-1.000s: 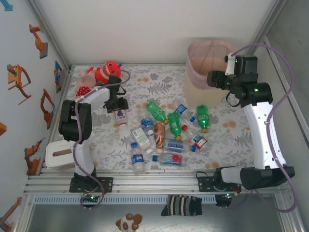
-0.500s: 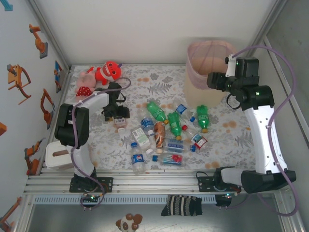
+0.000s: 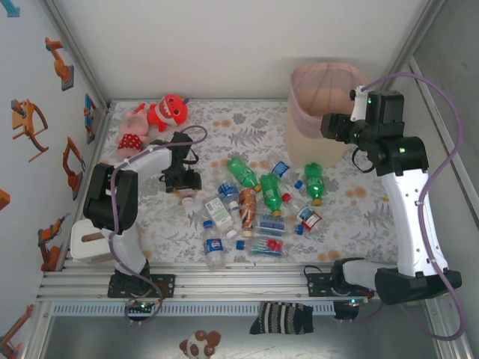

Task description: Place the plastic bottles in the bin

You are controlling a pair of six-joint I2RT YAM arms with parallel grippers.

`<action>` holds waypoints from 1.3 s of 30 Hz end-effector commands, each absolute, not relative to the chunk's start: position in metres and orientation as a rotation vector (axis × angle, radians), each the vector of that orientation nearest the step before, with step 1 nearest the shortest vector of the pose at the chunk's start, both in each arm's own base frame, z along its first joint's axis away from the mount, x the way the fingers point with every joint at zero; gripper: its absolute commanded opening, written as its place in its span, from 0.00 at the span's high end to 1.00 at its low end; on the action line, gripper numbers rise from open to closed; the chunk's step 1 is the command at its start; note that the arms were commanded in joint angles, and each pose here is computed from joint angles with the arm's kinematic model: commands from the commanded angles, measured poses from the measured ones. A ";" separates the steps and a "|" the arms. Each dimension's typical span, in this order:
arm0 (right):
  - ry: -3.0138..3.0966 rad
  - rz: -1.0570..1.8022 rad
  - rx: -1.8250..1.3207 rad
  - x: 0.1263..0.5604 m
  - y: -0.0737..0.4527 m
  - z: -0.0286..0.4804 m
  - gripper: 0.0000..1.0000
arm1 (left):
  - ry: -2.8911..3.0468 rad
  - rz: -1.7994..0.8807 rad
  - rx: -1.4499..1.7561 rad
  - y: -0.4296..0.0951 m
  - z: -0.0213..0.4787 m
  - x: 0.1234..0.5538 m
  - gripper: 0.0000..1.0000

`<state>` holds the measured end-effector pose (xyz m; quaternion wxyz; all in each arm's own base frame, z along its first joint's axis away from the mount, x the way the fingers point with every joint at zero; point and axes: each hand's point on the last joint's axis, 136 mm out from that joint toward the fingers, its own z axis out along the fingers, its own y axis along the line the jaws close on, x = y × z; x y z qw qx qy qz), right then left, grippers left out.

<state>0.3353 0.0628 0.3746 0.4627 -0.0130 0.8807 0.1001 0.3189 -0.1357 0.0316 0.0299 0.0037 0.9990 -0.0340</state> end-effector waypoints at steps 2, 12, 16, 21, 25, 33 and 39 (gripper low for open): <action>2.148 0.263 -0.028 0.327 0.066 0.382 0.26 | 3.052 -0.110 0.019 -0.134 0.050 0.316 0.36; 2.110 0.345 -0.091 0.324 0.088 0.390 0.26 | 2.907 -0.219 0.032 -0.140 0.097 0.318 0.38; 2.092 0.397 -0.139 0.321 0.102 0.392 0.26 | 2.803 -0.312 0.098 -0.151 0.124 0.316 0.40; 2.038 0.497 -0.212 0.313 0.125 0.400 0.27 | 2.634 -0.480 0.159 -0.166 0.163 0.312 0.42; 1.993 0.595 -0.253 0.305 0.143 0.407 0.27 | 2.442 -0.663 0.315 -0.189 0.203 0.301 0.43; 1.828 0.905 -0.408 0.273 0.199 0.432 0.28 | 2.181 -0.847 0.416 -0.203 0.266 0.274 0.47; 1.722 1.063 -0.563 0.243 0.249 0.443 0.28 | 1.888 -1.097 0.591 -0.227 0.318 0.237 0.48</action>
